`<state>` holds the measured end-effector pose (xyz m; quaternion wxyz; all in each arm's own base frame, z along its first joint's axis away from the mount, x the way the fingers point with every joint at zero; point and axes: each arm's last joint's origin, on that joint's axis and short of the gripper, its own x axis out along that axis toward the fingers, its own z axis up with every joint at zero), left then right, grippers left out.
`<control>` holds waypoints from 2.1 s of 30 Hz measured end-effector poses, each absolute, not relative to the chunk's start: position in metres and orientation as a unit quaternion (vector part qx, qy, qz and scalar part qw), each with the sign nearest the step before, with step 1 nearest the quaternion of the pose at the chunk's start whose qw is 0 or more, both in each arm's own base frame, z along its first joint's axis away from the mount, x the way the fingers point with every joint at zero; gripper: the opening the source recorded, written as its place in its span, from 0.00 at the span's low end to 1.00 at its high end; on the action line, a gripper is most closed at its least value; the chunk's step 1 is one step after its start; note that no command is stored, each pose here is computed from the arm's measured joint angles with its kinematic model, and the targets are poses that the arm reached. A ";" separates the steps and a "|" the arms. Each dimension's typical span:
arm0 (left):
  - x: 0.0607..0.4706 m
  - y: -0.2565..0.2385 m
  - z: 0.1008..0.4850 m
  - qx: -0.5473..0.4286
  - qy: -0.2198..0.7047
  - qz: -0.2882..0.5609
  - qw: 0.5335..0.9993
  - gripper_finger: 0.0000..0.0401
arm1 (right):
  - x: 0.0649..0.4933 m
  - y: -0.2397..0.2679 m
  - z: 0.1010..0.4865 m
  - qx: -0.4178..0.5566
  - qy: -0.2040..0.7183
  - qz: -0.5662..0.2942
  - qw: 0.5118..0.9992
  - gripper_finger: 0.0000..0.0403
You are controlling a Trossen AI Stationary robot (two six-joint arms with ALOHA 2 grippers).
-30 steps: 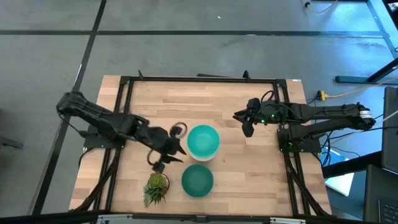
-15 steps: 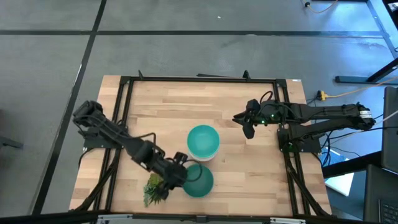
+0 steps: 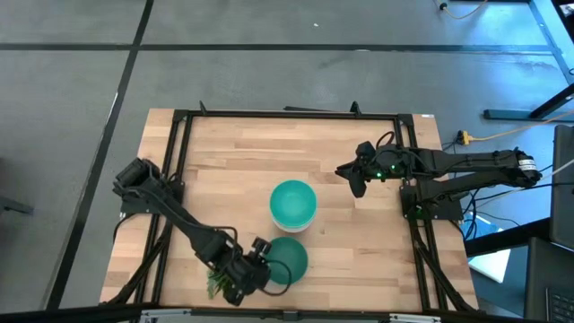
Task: Nest bowls inside each other
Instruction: Stack the green bowl on the blue bowl
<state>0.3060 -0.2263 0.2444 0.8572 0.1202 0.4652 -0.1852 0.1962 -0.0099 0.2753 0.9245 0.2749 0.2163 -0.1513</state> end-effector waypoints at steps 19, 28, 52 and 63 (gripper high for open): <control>0.326 -0.237 0.218 0.178 0.427 -0.168 0.871 0.33 | 0.196 -0.005 0.275 0.305 0.216 -0.150 0.915 0.22; 0.326 -0.238 0.217 0.167 0.434 -0.195 0.863 0.33 | 0.196 -0.005 0.275 0.304 0.218 -0.151 0.915 0.22; 0.339 -0.232 0.191 0.154 0.465 -0.175 0.854 0.33 | 0.196 -0.005 0.274 0.303 0.221 -0.152 0.915 0.22; 0.341 -0.229 0.187 0.135 0.475 -0.167 0.853 0.25 | 0.195 -0.005 0.273 0.301 0.224 -0.152 0.914 0.22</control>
